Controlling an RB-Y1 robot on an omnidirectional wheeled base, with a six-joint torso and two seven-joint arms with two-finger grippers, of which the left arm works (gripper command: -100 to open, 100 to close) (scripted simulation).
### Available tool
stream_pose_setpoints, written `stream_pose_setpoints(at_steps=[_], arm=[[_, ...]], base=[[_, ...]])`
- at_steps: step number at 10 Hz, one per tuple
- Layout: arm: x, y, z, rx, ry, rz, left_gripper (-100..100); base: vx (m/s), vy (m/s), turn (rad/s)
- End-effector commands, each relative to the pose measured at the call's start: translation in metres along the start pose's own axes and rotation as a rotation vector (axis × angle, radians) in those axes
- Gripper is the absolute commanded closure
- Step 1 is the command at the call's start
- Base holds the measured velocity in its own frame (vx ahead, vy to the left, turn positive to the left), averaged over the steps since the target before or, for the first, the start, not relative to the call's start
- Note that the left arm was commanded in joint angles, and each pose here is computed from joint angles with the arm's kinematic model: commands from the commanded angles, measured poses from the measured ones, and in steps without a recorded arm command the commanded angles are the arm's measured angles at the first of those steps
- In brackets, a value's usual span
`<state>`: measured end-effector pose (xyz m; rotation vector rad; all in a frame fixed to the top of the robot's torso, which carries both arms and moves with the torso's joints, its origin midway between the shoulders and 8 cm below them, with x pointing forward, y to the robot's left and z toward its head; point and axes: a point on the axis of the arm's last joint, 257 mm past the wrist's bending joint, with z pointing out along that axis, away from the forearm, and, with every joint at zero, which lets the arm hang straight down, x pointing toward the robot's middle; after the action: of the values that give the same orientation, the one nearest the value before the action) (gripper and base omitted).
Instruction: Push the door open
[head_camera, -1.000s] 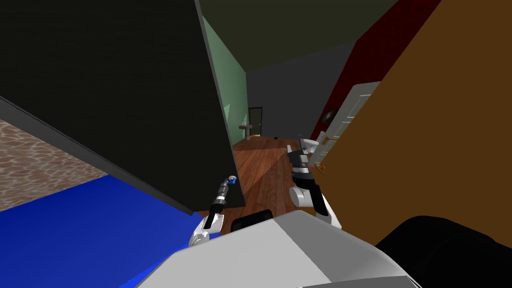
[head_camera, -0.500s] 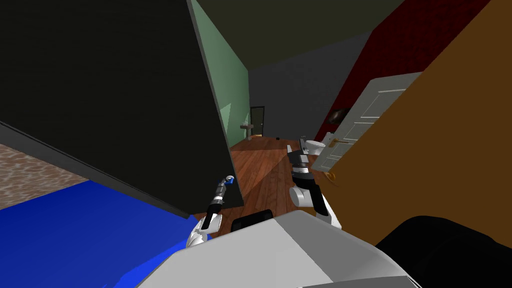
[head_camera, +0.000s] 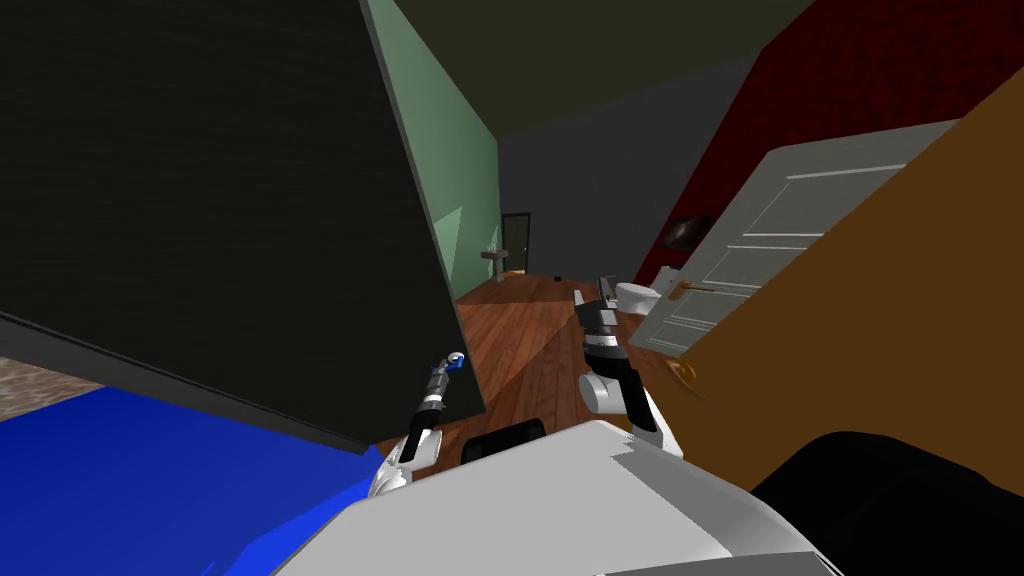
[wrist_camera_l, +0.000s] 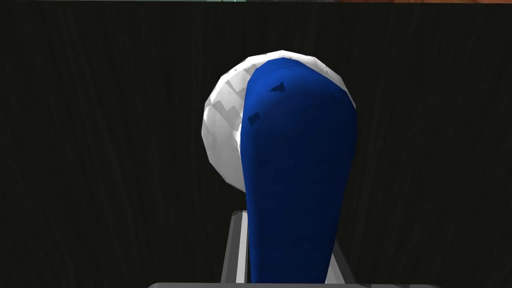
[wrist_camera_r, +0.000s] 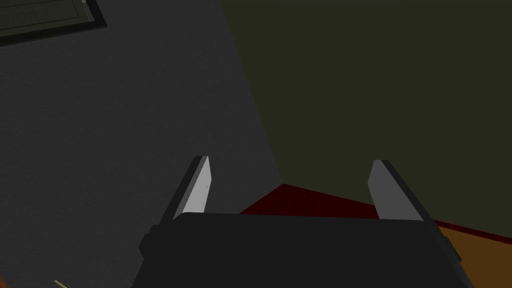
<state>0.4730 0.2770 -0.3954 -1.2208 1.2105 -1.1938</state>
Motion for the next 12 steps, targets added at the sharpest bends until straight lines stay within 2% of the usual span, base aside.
stream_pose_setpoints(at_steps=[1, 12], arm=[[-0.011, -0.004, 0.003, 0.01, -0.025, 0.004, 100], [-0.076, -0.004, -0.0061, 0.011, -0.193, 0.0, 100]], base=[[0.187, -0.066, 0.051], [0.195, -0.079, 0.061]])
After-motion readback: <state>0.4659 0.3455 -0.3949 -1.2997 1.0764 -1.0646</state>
